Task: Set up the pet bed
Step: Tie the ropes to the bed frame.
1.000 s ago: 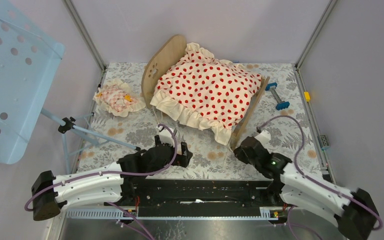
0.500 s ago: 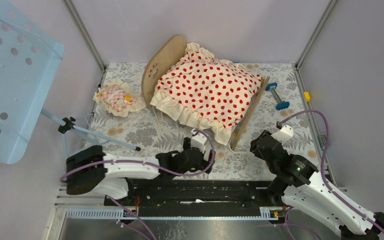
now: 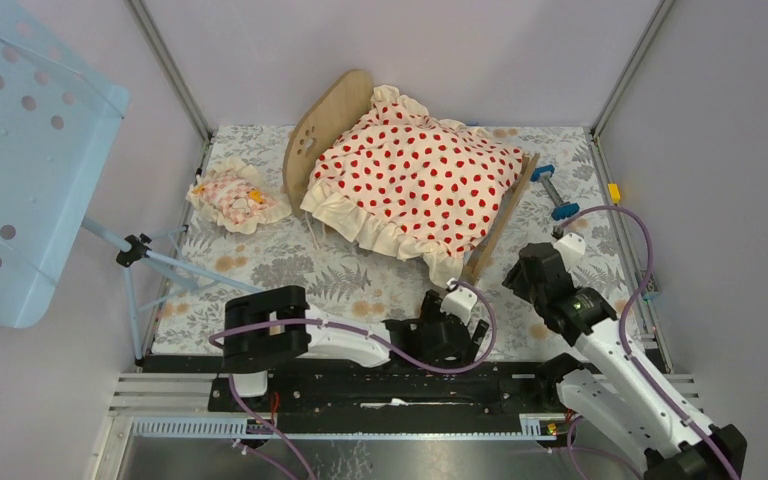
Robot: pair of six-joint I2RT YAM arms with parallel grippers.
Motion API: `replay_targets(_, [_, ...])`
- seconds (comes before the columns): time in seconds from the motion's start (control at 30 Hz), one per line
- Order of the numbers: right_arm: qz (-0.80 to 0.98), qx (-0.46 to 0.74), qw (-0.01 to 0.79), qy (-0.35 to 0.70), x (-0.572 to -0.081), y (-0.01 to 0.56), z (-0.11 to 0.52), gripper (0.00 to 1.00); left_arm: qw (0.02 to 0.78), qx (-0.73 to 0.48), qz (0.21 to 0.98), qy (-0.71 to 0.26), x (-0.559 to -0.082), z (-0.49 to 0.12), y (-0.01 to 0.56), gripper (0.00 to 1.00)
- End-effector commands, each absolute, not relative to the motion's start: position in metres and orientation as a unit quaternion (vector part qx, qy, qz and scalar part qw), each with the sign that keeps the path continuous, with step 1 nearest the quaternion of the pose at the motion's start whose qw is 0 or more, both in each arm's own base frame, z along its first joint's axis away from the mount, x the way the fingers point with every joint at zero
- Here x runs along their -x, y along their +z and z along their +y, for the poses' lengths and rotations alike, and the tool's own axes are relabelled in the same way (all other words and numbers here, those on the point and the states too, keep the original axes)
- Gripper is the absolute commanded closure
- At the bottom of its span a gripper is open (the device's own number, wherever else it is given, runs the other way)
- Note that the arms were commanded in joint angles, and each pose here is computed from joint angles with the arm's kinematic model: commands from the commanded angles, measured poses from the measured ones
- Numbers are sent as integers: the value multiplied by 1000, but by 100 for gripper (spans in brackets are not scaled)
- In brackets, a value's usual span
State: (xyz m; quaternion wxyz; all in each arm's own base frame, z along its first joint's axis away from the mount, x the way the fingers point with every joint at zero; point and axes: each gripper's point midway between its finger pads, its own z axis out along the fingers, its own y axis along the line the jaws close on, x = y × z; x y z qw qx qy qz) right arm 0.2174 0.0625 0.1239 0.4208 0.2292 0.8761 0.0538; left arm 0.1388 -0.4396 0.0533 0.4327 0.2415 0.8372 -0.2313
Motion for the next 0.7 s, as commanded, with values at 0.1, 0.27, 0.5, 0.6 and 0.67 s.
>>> replay_targets(0.1, [895, -212, 378, 104, -234, 112, 71, 44, 427, -206, 860, -191, -141, -422, 39, 11])
replay_targets(0.27, [891, -215, 384, 112, -232, 112, 71, 44, 407, -211, 868, -191, -133, -418, 28, 29])
replay_targets(0.5, [892, -217, 383, 107, -231, 108, 68, 43, 384, -218, 877, -189, -124, -413, 13, 50])
replay_targets(0.6, [891, -215, 384, 109, -231, 109, 68, 43, 377, -216, 882, -183, -122, -406, 8, 61])
replay_targets(0.67, [891, -214, 385, 110, -230, 109, 68, 42, 372, -213, 886, -179, -121, -400, 5, 72])
